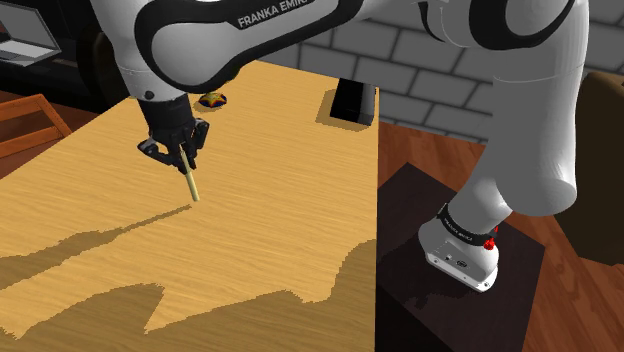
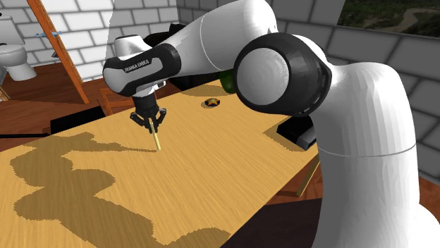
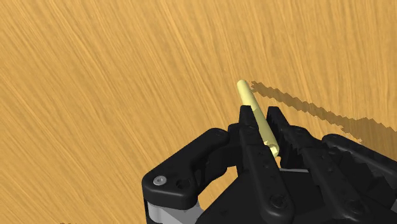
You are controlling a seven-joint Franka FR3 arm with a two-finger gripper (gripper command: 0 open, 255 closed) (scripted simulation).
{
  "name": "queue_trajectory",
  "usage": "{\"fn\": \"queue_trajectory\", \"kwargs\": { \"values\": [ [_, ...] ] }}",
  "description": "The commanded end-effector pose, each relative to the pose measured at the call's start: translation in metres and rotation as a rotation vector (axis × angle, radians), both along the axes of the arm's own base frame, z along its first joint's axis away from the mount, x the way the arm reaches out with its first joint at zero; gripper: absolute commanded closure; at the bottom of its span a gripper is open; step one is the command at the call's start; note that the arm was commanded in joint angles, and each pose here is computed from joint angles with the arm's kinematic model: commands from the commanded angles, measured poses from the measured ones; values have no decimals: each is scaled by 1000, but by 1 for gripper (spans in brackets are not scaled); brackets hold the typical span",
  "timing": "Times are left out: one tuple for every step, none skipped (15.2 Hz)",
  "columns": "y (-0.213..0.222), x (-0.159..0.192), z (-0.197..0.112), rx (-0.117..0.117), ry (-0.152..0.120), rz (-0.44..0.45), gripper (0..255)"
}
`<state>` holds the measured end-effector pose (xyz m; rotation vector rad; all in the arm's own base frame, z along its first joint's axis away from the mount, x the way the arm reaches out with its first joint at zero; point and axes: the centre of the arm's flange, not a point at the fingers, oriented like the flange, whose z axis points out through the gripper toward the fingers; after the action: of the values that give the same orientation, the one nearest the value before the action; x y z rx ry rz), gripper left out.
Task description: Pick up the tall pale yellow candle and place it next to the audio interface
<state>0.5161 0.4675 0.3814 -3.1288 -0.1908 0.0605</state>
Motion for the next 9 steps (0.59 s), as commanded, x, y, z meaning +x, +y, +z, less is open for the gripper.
{"fn": "queue_trajectory", "kwargs": {
  "values": [
    [0,1,9,0,0,0,255],
    [0,1,15,0,0,0,255],
    [0,1,20,0,0,0,255],
    [0,1,25,0,0,0,255],
    [0,1,31,0,0,0,255],
    [0,1,36,0,0,0,255],
    [0,1,41,0,0,0,255],
    [0,1,46,0,0,0,255],
    [0,1,52,0,0,0,255]
  ]
}}
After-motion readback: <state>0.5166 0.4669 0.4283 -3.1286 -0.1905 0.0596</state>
